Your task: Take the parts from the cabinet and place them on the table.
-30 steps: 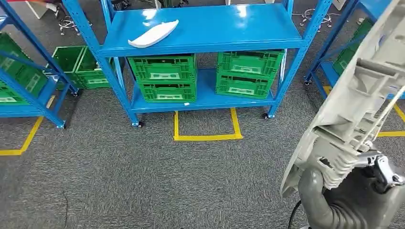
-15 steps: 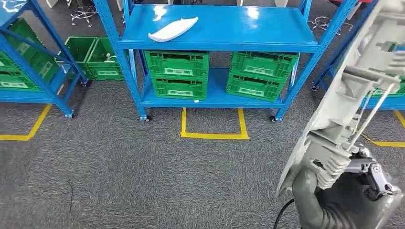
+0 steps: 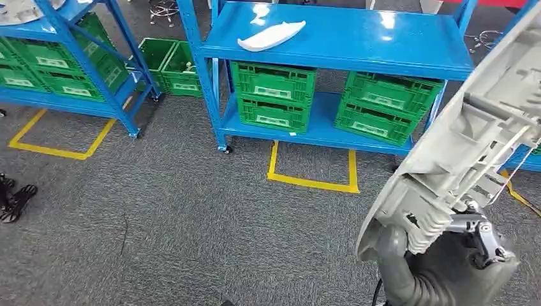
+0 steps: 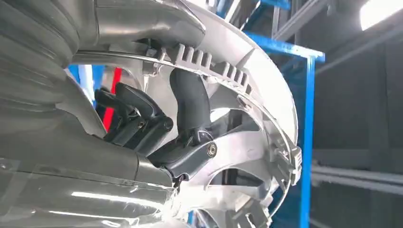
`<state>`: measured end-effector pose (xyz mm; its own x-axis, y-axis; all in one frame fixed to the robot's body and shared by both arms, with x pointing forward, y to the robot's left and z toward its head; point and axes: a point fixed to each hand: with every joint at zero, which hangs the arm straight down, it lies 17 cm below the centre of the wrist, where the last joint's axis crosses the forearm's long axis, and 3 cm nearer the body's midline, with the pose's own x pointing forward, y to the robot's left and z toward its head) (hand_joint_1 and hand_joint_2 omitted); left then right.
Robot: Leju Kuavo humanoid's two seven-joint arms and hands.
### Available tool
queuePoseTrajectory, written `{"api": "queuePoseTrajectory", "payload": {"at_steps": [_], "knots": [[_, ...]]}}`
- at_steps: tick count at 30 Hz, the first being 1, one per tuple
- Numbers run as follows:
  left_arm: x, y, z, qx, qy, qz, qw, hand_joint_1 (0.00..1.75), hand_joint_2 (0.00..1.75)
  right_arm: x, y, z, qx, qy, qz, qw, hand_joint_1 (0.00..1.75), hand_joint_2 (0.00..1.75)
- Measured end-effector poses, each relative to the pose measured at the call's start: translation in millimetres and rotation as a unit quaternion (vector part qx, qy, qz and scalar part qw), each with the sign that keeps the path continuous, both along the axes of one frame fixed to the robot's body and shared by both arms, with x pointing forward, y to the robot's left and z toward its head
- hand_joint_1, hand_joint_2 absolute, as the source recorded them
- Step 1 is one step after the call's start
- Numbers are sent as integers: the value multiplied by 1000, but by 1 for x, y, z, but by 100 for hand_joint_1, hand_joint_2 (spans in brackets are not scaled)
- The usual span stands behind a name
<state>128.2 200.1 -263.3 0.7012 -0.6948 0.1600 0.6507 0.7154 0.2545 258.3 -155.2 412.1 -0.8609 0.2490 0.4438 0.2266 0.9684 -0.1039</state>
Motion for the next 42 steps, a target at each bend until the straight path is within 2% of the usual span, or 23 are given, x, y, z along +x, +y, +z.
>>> {"api": "queuePoseTrajectory", "payload": {"at_steps": [5, 14, 34, 36, 37, 42], "knots": [[-4, 17, -3, 16, 0, 7, 1000, 0, 175, 6, 1, -6, 6, 14, 7, 1000, 175, 175], [-1, 18, -2, 15, -10, 19, 1000, 0, 175, 13, 5, -16, 0, 30, 9, 1000, 175, 175], [4, 8, 0, 4, -35, 21, 999, 0, 175, 21, 5, -17, 10, 44, 21, 999, 175, 175], [12, 3, 3, 0, -46, 24, 999, 0, 175, 23, 5, -18, 17, 51, 32, 998, 175, 175], [4, 5, 1, 2, -37, 30, 999, 0, 175, 19, 10, -11, 15, 34, 42, 998, 175, 175], [-1, 13, -1, 12, -32, 45, 998, 0, 175, 14, 15, -5, 20, 18, 61, 998, 175, 175]]}}
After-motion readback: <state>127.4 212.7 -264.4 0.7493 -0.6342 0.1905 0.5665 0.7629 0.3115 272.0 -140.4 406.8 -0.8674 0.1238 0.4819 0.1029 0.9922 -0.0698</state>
